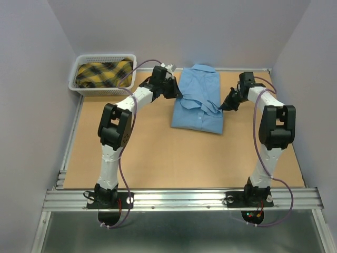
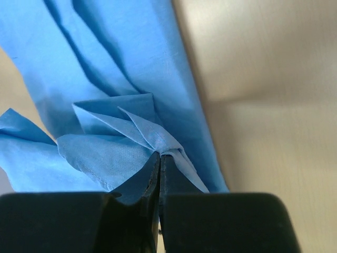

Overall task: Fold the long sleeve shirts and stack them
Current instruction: Fold the shirt

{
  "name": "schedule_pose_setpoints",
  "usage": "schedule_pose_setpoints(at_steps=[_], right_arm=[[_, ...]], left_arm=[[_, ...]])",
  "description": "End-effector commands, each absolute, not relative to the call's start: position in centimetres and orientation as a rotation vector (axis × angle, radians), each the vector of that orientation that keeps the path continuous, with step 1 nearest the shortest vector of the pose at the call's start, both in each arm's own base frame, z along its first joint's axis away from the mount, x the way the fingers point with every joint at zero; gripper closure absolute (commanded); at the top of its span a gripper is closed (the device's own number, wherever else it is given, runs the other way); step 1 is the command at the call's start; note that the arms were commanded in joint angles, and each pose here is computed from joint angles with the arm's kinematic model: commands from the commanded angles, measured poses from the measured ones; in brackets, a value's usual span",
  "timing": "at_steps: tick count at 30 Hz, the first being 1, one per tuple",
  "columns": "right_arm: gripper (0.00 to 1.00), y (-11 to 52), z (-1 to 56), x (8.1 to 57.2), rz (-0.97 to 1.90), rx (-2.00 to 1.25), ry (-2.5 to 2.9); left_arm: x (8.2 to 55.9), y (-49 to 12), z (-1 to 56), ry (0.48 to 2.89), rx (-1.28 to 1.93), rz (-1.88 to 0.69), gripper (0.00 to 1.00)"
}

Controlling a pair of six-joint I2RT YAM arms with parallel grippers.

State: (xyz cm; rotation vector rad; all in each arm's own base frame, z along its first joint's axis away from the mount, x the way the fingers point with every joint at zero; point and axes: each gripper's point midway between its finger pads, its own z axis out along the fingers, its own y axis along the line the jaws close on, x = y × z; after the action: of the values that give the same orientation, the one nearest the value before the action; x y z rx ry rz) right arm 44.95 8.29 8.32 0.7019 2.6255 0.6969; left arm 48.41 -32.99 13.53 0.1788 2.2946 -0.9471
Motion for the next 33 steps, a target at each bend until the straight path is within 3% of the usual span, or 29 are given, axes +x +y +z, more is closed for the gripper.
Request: schedule_pose_setpoints(at_steps=[1,5,12,18,19,27,29,33], right_arm=[[0.97,7.4,8.5,46.8,0.659,0.656,2.579],[0.94,7.1,8.7,47.2,0.638,0.651,2.564],[0.81,7.1,10.6,49.0,0.646,0.629,2.508],[0.62,7.2,12.1,50.0,0.663,0.626,2.468],[0.56,7.1,12.4,50.1,0.657,0.627,2.460],[0.36,5.8,16.9,51.0,0.569,0.570,2.351],[0.31,5.6,18.9,51.2,0.565,0.556,2.308],[0.30,5.6,22.0,50.9,0.567,0.506,2.249]], left_arm=[[49.6,-33.2,13.0,2.269,0.201,-0.936,0.97],[49.5,-33.2,12.3,2.282,0.194,-0.936,0.94],[49.9,-33.0,13.1,2.255,0.176,-0.918,0.90],[50.4,-32.8,14.6,2.212,0.156,-0.908,0.67],[50.6,-32.6,15.3,2.193,0.152,-0.901,0.58],[51.0,-31.3,22.6,2.027,0.114,-0.861,0.17],[51.0,-30.8,24.4,1.989,0.093,-0.845,0.09],[49.7,-30.0,28.6,1.913,0.067,-0.862,0.08]])
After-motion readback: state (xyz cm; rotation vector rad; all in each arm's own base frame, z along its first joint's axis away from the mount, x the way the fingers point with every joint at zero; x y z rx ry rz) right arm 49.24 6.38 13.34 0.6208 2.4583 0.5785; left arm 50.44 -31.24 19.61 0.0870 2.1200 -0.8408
